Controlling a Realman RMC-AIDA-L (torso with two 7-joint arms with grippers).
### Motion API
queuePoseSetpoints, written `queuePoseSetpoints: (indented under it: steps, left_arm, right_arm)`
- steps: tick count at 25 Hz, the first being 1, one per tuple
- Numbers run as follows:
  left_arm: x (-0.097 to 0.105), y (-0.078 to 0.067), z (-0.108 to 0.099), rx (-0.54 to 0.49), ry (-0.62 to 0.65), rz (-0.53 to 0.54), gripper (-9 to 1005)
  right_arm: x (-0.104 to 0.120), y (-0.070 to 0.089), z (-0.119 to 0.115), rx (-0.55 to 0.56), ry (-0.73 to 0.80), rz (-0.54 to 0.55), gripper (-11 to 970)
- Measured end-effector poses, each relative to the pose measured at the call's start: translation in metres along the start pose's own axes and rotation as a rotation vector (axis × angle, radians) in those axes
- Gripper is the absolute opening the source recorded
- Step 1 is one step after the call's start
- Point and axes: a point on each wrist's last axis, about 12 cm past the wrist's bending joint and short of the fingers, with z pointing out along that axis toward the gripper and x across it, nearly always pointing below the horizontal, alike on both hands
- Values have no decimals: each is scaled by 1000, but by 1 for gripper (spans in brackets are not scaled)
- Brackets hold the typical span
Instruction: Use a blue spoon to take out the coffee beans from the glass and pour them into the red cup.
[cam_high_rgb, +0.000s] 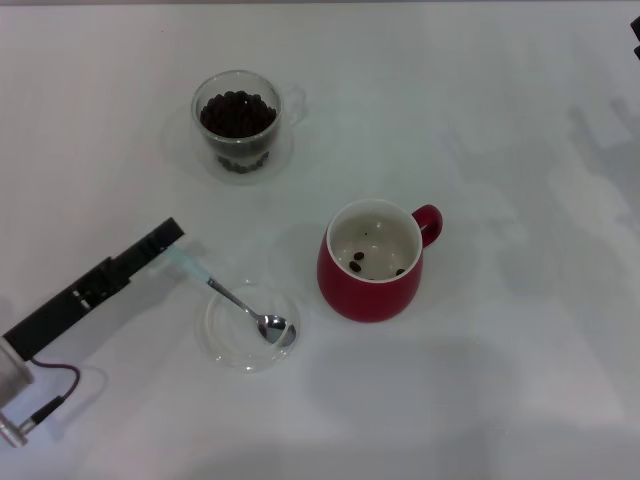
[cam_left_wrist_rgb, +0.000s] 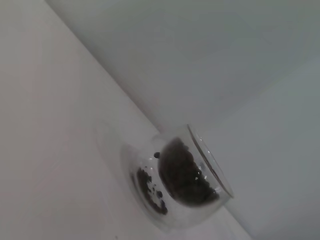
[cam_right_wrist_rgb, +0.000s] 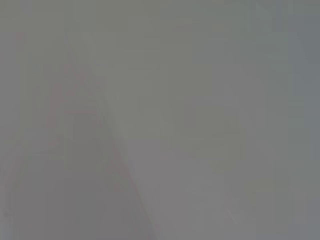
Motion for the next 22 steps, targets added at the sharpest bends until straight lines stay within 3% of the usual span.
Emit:
queuePoseSetpoints:
  steps: [6,9,13,18,22]
  left_arm:
    - [-10,9,-20,-58,-119,-25,853]
    - [-22,12,-32,-84,-259,16,851]
    - [-33,9,-34,-129,-439,227,849]
    - [-44,10,-26,-259,-549,515,846]
    - [-58,14,-32,-391,-675,618,844]
  right_arm:
    - [0,0,0,1,1,11,740]
    - [0,-1,-1,8,1,9,740]
    - [2,-3,-2,14,18,-76,741]
    - [4,-2,0,18,32,-94,741]
    - [8,-4,2,39,65,-96,739]
